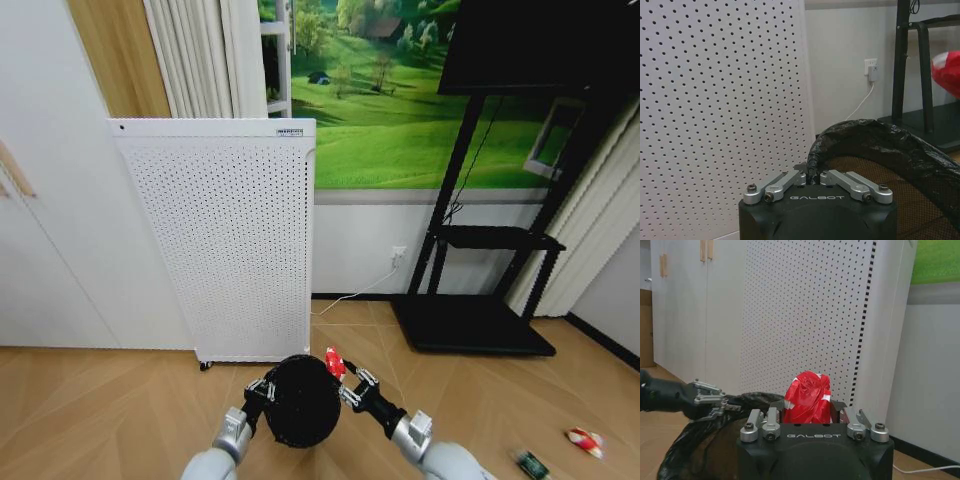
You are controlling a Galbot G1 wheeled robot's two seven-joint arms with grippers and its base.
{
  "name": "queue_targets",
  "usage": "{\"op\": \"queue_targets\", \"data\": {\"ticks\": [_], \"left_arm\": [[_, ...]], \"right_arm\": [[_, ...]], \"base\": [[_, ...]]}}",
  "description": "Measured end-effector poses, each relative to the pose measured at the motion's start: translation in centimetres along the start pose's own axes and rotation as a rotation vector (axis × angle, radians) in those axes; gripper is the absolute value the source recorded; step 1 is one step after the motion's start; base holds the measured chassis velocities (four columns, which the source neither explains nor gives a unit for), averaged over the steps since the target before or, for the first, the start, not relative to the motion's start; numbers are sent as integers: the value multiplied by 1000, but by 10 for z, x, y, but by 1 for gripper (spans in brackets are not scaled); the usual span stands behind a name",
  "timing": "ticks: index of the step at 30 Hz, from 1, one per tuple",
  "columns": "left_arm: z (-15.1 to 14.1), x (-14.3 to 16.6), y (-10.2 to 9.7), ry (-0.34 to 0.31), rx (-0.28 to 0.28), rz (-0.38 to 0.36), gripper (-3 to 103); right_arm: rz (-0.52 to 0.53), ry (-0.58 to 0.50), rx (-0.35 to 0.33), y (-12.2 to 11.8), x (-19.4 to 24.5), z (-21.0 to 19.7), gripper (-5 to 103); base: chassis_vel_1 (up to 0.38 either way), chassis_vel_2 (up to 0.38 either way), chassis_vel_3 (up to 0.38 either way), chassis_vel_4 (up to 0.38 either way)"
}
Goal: Pick up the trash bin and place the garbage on the floor into it.
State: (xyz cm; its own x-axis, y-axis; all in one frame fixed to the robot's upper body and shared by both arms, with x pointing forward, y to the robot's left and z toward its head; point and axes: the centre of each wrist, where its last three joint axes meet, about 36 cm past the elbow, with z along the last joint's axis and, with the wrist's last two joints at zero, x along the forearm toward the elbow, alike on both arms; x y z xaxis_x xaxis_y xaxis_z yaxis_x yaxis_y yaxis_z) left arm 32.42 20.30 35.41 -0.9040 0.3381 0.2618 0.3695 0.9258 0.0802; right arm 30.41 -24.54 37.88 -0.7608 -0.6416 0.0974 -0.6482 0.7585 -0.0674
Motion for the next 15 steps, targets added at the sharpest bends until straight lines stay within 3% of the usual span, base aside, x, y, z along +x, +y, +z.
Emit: {"op": "queue_targets", "data": {"ticks": [7,15], "left_arm": [[-6,-21,3,-21,2,11,6],[-7,-34,-9,-21,14,39,6]], "right_arm": [[-34,14,-12,5,-9,15,47],[-82,-15,-6,6,-30,21,47]], "base": [[0,0,0,0],[0,0,0,0]]}}
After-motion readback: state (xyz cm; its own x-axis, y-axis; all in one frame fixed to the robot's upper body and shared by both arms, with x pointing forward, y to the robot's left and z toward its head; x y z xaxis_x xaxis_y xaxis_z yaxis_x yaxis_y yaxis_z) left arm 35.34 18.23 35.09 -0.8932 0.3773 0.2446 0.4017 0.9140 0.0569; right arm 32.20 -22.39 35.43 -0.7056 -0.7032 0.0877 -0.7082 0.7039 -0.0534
